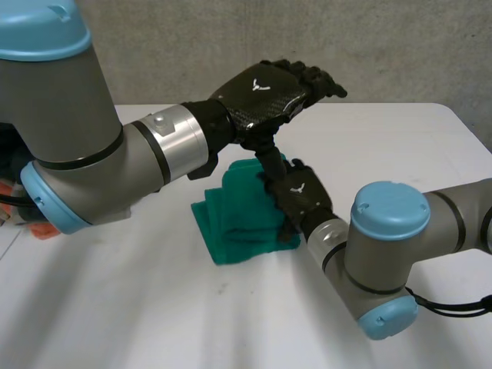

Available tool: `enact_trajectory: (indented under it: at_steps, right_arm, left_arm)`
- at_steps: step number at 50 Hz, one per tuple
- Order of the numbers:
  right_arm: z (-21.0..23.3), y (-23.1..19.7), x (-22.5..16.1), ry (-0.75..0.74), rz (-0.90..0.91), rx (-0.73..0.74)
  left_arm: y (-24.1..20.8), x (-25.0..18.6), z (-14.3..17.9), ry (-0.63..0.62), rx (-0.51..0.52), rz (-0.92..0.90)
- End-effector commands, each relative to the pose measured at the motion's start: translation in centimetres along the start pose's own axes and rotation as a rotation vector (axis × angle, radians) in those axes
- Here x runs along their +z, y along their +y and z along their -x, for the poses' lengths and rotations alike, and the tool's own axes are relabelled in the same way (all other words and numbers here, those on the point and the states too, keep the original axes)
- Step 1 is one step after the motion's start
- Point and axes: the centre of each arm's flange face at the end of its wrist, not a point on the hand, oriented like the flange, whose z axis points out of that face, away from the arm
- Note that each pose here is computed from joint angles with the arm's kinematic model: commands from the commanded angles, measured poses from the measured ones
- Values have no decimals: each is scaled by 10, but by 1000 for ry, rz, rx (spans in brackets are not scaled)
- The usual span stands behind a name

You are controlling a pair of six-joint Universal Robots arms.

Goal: Fold the laundry.

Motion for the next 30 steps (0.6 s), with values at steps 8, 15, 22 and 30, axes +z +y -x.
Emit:
enact_trajectory:
  at_steps: [8, 15, 22, 30]
  right_arm:
    - [-29, 28, 11, 116, 200, 454]
    - [-25, 41, 21, 113, 240, 521]
    - [-21, 46, 37, 85, 214, 501]
    - [-30, 47, 51, 100, 179, 492]
  left_arm:
    - [-2, -3, 4, -15, -5, -12]
    - [4, -3, 12, -29, -13, 2]
    - [10, -4, 16, -34, -25, 15]
    - [14, -7, 21, -44, -29, 22]
